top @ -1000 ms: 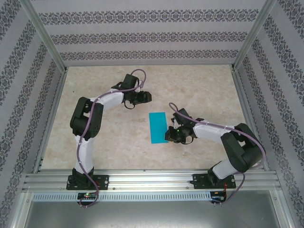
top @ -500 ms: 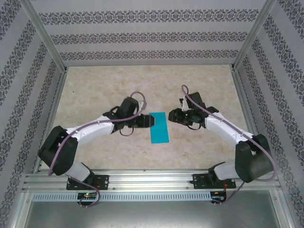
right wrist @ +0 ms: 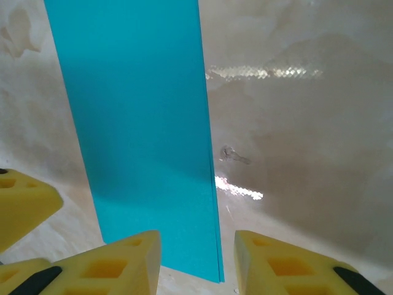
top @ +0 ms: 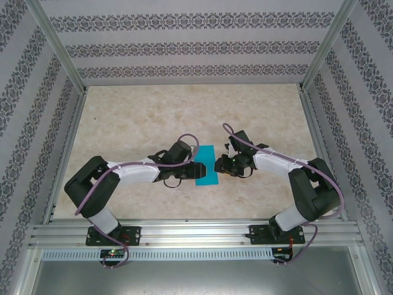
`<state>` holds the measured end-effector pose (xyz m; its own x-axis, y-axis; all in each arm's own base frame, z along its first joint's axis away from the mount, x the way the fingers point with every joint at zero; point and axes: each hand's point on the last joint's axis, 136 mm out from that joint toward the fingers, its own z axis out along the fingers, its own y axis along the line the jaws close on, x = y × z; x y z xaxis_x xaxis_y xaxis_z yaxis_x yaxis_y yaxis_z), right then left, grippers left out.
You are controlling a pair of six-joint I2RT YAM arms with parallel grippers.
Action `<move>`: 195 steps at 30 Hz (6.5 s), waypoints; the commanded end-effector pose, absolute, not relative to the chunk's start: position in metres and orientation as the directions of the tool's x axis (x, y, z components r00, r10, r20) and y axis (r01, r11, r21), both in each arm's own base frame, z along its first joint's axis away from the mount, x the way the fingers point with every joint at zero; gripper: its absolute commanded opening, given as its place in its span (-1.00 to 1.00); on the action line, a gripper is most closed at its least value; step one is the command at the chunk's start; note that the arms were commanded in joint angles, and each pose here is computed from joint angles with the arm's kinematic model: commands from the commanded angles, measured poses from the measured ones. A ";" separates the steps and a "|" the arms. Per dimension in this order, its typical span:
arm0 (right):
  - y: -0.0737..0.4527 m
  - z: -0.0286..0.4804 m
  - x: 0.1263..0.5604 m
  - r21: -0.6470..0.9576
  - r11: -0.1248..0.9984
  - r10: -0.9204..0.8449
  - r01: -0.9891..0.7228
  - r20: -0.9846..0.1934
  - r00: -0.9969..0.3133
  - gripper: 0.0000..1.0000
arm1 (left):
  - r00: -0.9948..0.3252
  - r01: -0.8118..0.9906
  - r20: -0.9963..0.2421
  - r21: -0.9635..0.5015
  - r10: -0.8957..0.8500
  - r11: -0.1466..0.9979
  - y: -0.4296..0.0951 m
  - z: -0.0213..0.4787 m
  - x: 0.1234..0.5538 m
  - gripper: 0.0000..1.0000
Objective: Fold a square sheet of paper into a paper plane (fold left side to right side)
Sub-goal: Fold the triangle a second time at the center of the table.
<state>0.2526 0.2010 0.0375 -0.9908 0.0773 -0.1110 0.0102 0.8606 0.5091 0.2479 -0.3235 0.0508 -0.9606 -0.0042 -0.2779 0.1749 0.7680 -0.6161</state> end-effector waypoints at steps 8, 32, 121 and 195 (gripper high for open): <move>0.202 0.033 0.251 0.520 0.854 0.091 0.027 -0.098 -0.991 -0.26 | -0.957 0.183 -0.290 -0.625 -0.008 0.759 -0.337 0.049 0.255 0.09; 0.207 0.032 0.232 0.560 0.825 0.096 0.077 -0.004 -0.995 -0.27 | -0.971 0.142 -0.239 -0.570 0.003 0.809 -0.318 0.018 0.234 0.08; 0.234 0.035 0.274 0.711 0.698 0.106 0.084 0.013 -0.994 -0.29 | -0.972 0.154 -0.235 -0.575 0.018 0.803 -0.323 0.015 0.235 0.07; 0.232 0.046 0.288 0.708 0.690 0.129 0.153 0.088 -0.988 -0.87 | -0.658 0.590 -0.468 0.166 0.590 0.790 -0.376 0.053 0.216 0.13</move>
